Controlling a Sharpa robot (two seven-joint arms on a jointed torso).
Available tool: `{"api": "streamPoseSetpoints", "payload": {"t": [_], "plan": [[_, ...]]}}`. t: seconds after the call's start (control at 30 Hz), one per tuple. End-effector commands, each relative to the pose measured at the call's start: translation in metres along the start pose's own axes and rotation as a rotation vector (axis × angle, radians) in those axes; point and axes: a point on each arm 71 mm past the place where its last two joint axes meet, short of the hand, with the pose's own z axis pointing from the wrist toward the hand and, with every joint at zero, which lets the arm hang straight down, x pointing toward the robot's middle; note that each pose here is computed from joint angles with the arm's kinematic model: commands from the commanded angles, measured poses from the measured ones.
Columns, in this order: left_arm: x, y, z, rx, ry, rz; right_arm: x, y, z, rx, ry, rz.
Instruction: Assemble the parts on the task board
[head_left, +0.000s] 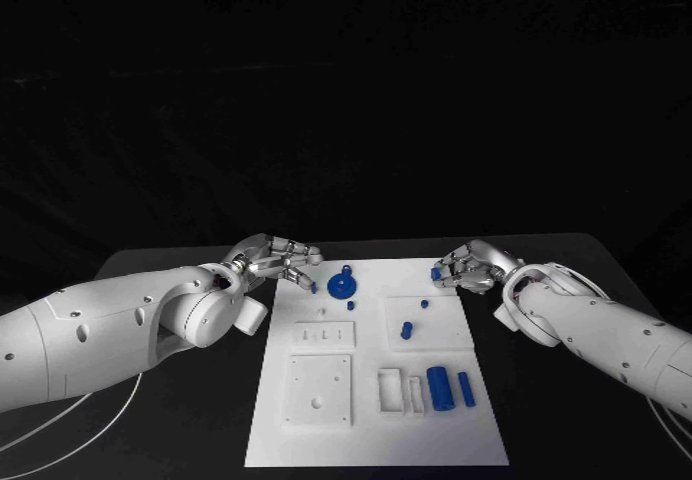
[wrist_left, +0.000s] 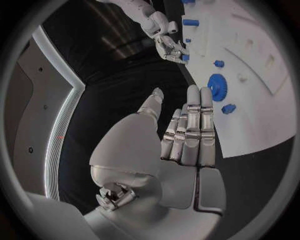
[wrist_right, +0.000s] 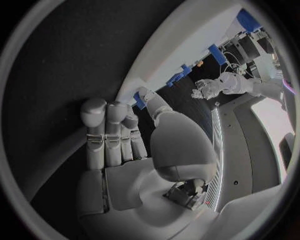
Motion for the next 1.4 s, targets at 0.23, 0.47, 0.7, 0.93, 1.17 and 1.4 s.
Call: {"api": "streamPoseSetpoints", "payload": {"t": [0.23,0.47,0.7,0.93,1.17,1.4], "plan": [[0.0025,-0.0011,0.0002,0.007,0.022,0.003,0.0036,-0.0003,0.0003,-0.004,0.007,0.013],[0.0025,-0.0008,0.0004,0.003,0.023,0.006,0.0068,0.0012,0.0009,-0.014,0.022,0.017],[0.0032,-0.0006,0.0008,0.000,0.026,0.006,0.0091,0.0025,0.0019,-0.015,0.018,0.017],[0.0033,-0.0005,0.0011,-0.002,0.027,0.006,0.0101,0.0024,0.0026,-0.011,0.016,0.016],[0.0031,-0.0004,0.0010,-0.003,0.027,0.006,0.0112,0.0021,0.0028,-0.007,0.015,0.013],[0.0028,-0.0003,0.0009,-0.004,0.027,0.006,0.0106,0.0010,0.0023,-0.003,0.001,0.008]]}}
